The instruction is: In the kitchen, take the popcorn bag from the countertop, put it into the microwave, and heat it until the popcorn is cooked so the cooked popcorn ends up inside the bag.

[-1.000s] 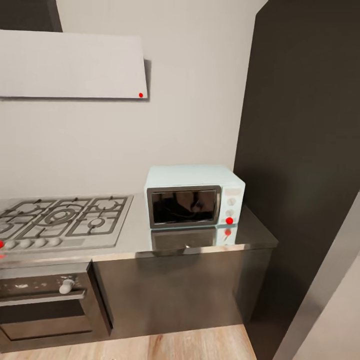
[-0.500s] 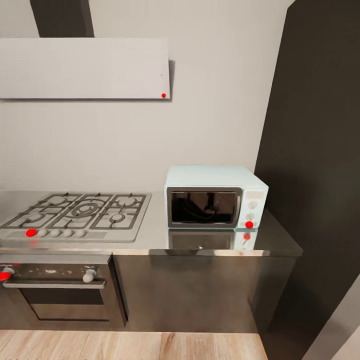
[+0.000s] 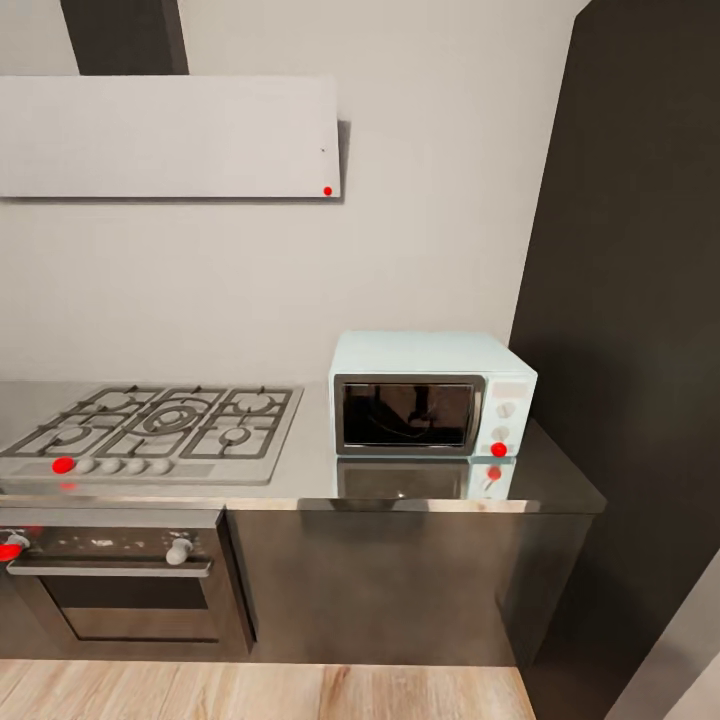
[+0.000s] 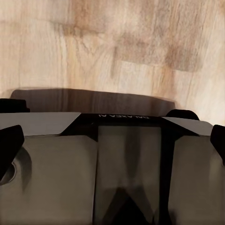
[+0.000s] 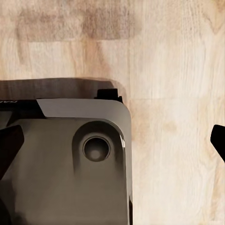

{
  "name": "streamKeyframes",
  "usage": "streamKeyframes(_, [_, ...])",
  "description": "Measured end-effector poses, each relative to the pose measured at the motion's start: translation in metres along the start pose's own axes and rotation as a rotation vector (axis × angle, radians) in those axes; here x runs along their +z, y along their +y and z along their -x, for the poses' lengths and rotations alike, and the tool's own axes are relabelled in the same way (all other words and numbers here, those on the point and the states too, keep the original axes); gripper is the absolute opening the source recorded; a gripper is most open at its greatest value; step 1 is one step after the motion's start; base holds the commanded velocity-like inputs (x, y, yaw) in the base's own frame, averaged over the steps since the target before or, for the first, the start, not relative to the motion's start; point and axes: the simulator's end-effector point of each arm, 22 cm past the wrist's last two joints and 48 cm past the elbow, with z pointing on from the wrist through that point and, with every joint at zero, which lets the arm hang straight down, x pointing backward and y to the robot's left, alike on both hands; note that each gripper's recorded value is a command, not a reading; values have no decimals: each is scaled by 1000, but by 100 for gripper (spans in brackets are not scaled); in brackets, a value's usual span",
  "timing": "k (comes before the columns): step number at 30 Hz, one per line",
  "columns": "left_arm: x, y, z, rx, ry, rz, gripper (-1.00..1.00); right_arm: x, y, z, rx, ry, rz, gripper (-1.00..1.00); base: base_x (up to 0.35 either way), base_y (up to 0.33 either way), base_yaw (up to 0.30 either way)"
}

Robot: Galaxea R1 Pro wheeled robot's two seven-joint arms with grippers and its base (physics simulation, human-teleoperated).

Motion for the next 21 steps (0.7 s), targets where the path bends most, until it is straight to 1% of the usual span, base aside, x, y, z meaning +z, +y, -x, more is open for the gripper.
streamKeyframes(3, [0, 0, 0, 0, 0, -1, 100, 0, 0, 0, 0, 0, 0, 100, 0, -161, 0])
streamKeyframes(13, [0, -1, 0, 0, 0, -2, 100, 0, 0, 0, 0, 0, 0, 100, 0, -259, 0])
streamKeyframes(21, [0, 0, 0, 0, 0, 0, 100, 0, 0, 0, 0, -1, 0, 100, 0, -36, 0])
